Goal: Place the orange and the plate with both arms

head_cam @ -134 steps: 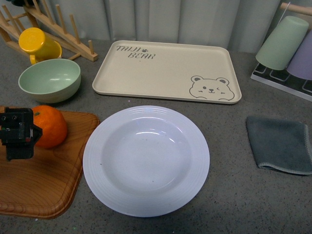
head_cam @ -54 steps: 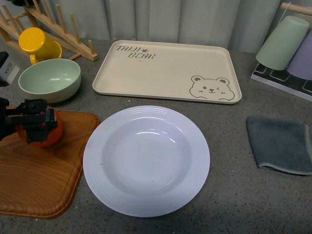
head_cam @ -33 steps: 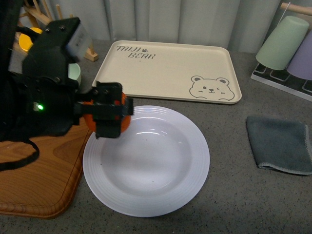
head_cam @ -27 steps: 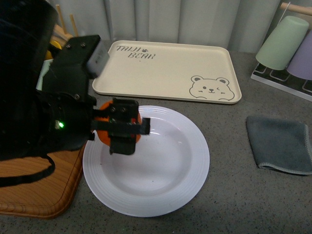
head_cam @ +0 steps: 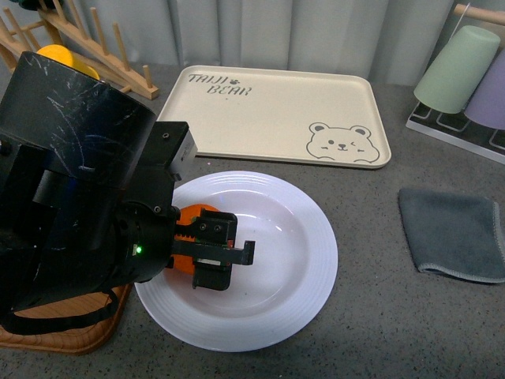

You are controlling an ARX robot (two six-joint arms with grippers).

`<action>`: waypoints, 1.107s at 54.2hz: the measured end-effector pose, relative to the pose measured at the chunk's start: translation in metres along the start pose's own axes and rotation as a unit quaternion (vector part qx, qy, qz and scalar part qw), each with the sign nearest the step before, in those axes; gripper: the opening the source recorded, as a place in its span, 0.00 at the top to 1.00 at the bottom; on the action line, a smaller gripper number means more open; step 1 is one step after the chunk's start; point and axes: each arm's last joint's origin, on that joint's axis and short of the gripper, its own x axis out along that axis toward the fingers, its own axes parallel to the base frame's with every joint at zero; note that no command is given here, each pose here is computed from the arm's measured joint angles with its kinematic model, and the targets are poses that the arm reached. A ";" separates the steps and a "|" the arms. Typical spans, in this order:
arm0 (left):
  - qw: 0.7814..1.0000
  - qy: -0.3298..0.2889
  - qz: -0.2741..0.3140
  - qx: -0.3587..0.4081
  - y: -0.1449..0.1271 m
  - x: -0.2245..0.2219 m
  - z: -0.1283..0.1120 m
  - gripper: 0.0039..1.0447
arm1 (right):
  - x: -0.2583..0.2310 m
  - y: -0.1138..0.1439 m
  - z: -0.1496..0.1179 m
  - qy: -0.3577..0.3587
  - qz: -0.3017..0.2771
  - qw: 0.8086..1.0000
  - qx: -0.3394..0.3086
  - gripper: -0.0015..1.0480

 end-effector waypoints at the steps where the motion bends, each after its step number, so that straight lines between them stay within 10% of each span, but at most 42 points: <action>1: 1.000 0.000 0.000 0.000 0.000 0.000 0.000 0.38 | 0.000 0.000 0.000 0.000 0.000 1.000 0.000 0.09; 18: 1.000 -0.018 0.016 -0.009 0.005 -0.014 0.010 0.04 | 0.000 0.000 0.000 0.000 0.000 1.000 0.000 0.09; 33: 0.987 -0.109 0.104 -0.061 0.039 -0.072 0.026 0.06 | 0.000 0.000 0.000 0.000 0.000 1.000 0.000 0.09; 60: 0.945 -0.186 0.216 -0.157 0.106 -0.163 -0.014 0.06 | 0.000 0.000 0.000 0.000 0.000 1.000 0.000 0.09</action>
